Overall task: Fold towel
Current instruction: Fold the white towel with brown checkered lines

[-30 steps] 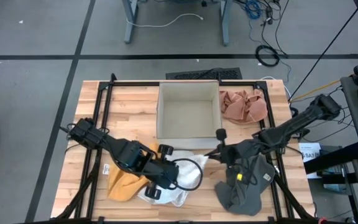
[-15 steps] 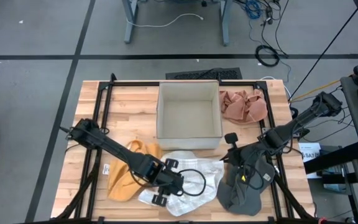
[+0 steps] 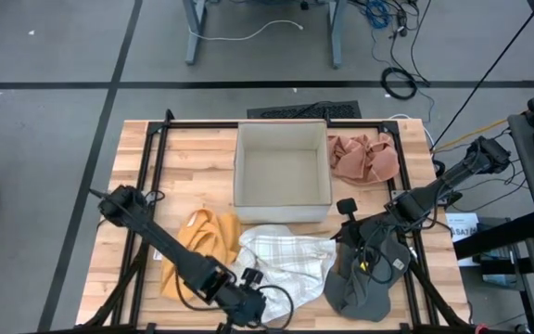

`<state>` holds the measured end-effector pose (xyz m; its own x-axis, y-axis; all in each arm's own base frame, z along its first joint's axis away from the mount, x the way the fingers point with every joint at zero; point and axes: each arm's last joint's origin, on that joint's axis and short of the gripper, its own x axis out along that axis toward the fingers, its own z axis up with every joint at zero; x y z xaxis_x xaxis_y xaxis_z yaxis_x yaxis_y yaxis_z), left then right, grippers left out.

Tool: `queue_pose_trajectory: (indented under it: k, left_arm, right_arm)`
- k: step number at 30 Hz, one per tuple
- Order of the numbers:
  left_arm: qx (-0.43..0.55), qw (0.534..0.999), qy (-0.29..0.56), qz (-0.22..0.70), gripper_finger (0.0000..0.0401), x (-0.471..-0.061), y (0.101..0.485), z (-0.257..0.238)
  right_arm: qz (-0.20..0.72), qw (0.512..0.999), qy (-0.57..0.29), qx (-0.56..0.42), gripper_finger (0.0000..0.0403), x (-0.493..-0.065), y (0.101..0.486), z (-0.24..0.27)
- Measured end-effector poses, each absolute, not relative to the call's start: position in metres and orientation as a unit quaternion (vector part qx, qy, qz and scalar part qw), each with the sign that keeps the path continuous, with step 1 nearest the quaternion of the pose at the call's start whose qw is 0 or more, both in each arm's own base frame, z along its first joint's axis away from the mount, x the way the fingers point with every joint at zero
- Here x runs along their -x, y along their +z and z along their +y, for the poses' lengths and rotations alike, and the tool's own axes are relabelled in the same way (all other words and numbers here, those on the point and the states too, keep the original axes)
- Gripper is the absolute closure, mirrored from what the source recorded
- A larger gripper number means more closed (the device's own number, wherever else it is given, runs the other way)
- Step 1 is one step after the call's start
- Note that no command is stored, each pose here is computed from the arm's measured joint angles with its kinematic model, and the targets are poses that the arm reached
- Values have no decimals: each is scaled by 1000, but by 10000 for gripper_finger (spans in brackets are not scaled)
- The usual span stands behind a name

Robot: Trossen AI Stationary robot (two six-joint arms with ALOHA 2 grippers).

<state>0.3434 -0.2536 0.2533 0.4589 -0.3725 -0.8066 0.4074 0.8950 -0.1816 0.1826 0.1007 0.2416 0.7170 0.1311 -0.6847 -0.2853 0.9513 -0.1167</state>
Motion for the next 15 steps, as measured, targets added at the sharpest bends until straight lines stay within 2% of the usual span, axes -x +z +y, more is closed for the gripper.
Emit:
queue_pose_trajectory:
  k: [6,15]
  left_arm:
    - [-38,830,-225,508,276,-352,214,-261]
    - [-64,829,-211,514,242,-355,205,-258]
  right_arm:
    - [355,922,113,104,403,-183,242,101]
    - [354,924,112,94,403,-183,243,102]
